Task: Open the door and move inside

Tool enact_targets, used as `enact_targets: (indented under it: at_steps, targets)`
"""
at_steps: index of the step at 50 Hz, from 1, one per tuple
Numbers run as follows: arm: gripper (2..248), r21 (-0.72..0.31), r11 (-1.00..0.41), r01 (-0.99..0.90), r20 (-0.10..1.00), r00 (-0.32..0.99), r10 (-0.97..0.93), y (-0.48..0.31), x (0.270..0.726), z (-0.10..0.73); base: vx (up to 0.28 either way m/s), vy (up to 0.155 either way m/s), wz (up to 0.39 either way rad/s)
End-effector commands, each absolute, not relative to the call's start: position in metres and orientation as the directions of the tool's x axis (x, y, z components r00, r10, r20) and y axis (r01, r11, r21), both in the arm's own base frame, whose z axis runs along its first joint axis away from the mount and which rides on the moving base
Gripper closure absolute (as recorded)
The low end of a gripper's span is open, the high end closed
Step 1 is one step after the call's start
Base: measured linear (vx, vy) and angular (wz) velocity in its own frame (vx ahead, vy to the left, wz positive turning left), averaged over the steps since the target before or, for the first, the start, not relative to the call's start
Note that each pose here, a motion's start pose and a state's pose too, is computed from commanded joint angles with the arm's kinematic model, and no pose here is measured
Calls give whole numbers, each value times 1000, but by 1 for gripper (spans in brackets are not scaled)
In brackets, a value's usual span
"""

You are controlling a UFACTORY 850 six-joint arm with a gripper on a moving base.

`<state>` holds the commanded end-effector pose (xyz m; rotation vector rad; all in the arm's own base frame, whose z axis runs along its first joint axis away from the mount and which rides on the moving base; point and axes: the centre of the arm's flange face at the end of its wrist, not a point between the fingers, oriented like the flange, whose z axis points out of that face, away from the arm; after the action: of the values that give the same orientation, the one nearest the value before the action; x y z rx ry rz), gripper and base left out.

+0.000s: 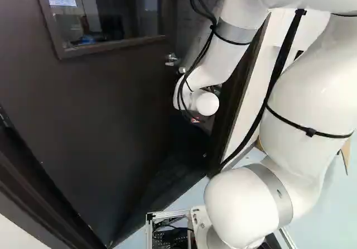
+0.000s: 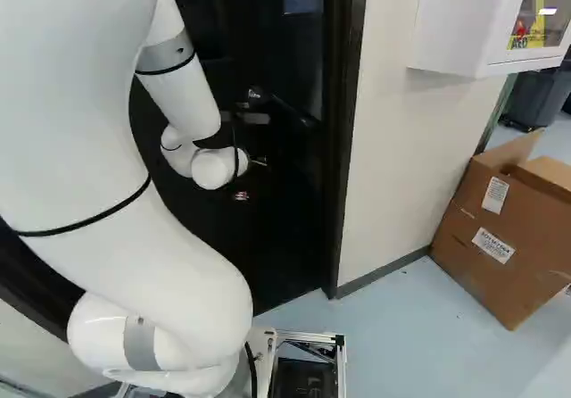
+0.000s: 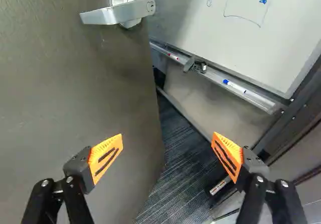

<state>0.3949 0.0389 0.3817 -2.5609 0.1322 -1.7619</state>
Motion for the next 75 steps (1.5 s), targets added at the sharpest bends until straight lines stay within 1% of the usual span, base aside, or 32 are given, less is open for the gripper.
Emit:
enact_targets:
  at_steps: [18, 52, 75]
  targets:
    - [3, -73, -996, -52, 931, 355, -87, 40, 399, 382, 0, 0, 0]
    - [3, -74, -996, -41, 933, 351, -84, 49, 429, 381, 0, 0, 0]
    - [3, -91, -995, -27, 931, 351, -95, 71, 440, 380, 0, 0, 0]
